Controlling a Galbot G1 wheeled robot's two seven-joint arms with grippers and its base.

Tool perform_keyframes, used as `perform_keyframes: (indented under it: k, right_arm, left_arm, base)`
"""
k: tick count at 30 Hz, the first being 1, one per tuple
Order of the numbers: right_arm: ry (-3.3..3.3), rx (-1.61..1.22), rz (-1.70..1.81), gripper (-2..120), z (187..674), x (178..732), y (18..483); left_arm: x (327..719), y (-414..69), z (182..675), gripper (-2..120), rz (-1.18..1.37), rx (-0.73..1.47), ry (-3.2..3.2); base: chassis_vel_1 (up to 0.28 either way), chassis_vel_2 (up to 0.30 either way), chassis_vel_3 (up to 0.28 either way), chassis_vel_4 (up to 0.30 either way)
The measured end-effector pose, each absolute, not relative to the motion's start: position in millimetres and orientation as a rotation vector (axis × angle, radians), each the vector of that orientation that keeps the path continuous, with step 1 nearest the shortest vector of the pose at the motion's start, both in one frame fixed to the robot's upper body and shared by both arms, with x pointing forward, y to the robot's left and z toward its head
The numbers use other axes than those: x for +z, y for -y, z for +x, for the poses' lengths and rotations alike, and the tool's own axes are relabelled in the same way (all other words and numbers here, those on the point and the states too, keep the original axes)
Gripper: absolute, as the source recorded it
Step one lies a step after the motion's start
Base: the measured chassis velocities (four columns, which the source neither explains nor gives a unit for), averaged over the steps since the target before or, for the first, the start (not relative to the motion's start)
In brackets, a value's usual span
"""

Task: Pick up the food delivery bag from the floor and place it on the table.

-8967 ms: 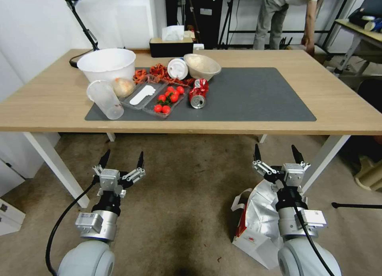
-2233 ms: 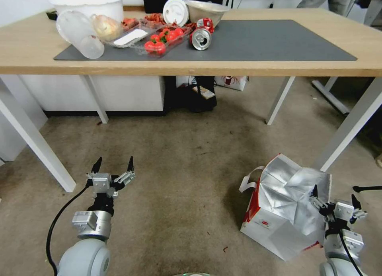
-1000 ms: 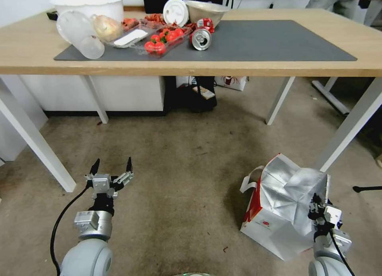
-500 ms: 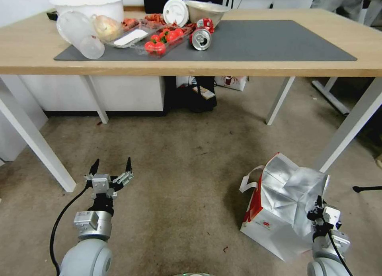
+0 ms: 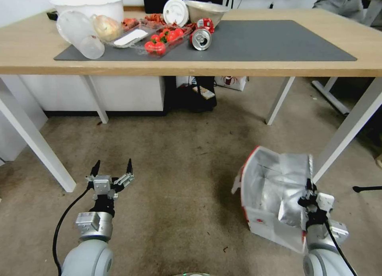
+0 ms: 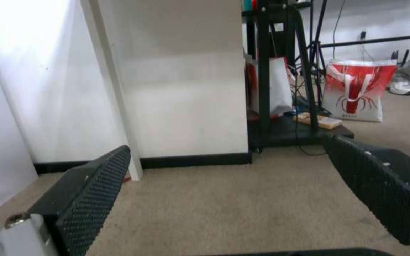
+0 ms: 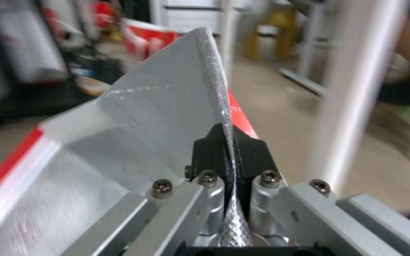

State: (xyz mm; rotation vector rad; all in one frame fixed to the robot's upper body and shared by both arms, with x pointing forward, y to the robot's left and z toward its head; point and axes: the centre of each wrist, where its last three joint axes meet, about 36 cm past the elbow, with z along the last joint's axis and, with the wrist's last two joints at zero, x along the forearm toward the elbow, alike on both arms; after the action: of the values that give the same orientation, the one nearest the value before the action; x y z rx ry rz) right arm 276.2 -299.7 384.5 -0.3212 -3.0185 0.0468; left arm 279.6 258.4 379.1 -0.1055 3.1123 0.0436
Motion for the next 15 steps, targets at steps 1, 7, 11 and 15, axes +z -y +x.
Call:
perform_keyframes:
  k: [1,7,11,15]
  right_arm:
    - [3.029,0.058,-0.27,0,277,391,299]
    - [3.087,0.119,0.05,0,287,440,298]
    - [3.104,0.141,0.229,0,291,461,300]
    - [3.085,0.113,0.47,0,294,470,308]
  left_arm:
    - [379,-259,280,100,-0.106,0.044,-3.111]
    - [380,-264,282,100,-0.118,0.056,-3.103]
    - [380,-267,284,100,-0.12,0.063,-3.1]
    - [381,-267,286,100,-0.12,0.063,-3.097]
  base:
    - [0.0,0.0,0.0,0.0]
    - [0.0,0.0,0.0,0.0]
    - [0.0,0.0,0.0,0.0]
    - [0.0,0.0,0.0,0.0]
